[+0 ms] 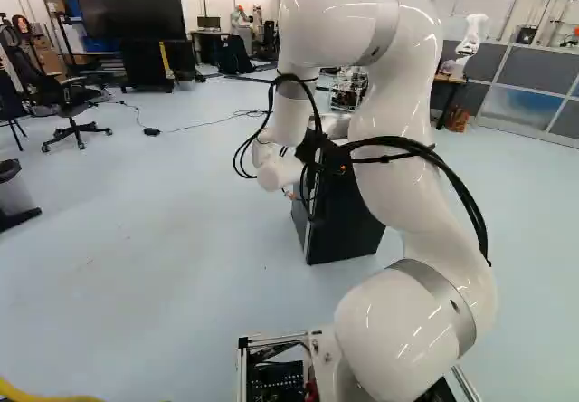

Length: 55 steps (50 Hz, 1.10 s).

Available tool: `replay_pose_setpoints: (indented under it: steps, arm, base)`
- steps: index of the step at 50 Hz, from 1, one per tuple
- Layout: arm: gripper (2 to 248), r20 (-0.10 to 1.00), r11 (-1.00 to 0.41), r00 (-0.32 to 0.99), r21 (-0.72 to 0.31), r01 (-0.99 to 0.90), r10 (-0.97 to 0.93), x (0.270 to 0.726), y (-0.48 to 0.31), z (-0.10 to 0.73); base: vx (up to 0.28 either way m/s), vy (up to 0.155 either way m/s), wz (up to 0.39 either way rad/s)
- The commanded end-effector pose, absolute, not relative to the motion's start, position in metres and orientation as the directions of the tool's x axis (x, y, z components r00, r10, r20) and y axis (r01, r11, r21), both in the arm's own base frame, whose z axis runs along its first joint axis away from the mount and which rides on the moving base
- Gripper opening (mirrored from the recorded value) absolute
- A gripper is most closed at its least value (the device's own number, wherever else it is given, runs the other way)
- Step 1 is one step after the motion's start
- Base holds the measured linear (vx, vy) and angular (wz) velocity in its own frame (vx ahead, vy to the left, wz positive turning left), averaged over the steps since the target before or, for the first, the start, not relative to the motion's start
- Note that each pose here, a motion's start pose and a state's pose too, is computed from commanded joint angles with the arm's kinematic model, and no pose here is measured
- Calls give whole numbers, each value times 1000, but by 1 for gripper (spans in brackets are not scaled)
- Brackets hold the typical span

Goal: Grab a drink from the fridge

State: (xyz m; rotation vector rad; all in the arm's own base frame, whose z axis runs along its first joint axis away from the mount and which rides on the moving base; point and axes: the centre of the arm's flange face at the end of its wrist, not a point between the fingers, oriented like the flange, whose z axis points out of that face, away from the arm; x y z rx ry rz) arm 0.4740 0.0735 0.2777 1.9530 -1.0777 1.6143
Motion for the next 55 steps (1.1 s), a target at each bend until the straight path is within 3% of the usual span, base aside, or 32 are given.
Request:
replay_pose_setpoints:
  steps: [55]
  arm:
    - [247,949,-591,26,-175,-788,-315,478,51,278]
  base:
    - [0,0,0]
